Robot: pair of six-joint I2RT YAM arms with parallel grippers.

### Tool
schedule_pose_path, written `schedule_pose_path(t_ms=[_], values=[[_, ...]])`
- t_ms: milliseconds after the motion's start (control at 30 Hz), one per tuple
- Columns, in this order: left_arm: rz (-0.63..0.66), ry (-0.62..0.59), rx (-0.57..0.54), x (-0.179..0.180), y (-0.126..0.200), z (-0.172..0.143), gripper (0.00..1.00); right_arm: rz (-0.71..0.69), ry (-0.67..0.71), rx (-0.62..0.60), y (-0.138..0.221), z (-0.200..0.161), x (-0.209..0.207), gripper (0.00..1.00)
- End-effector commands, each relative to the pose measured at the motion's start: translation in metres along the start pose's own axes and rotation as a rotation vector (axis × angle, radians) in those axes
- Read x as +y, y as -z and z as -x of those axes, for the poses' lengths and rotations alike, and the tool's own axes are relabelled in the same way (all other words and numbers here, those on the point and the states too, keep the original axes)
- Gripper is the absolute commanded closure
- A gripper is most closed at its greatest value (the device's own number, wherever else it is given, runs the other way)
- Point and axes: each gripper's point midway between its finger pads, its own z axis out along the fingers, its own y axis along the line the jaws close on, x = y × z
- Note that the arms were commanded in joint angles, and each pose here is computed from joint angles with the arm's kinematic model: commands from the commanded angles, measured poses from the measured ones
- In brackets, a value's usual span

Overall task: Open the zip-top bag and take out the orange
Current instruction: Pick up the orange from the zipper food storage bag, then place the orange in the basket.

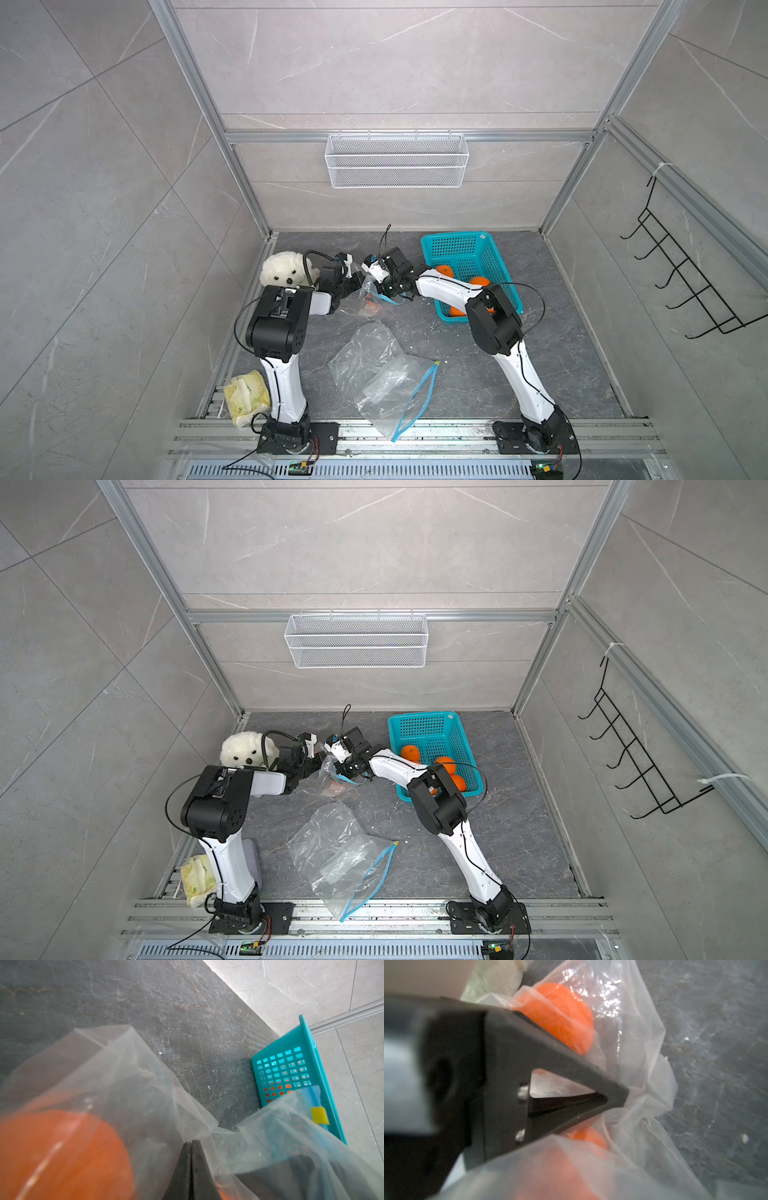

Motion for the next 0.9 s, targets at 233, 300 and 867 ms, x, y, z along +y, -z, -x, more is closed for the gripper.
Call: schedule_pose_path(t_ms=[233,300,867], values=[[0.081,0.079,-0.020,0.041,-0.009,0.004,1.00,-0.064,0.021,-0.036,0.065,0.001,0.017,0.50],[0.082,0.089,-0.018,0.045,-0.012,0.003,1.00,-0.094,0.013,-0.057,0.081,0.002,0.015,0.50],[-0.010,0.055,-0.119,0.003,0.014,0.051,0.64,-0.288,-0.220,-0.311,0.226,-0.005,-0.076,0.56]])
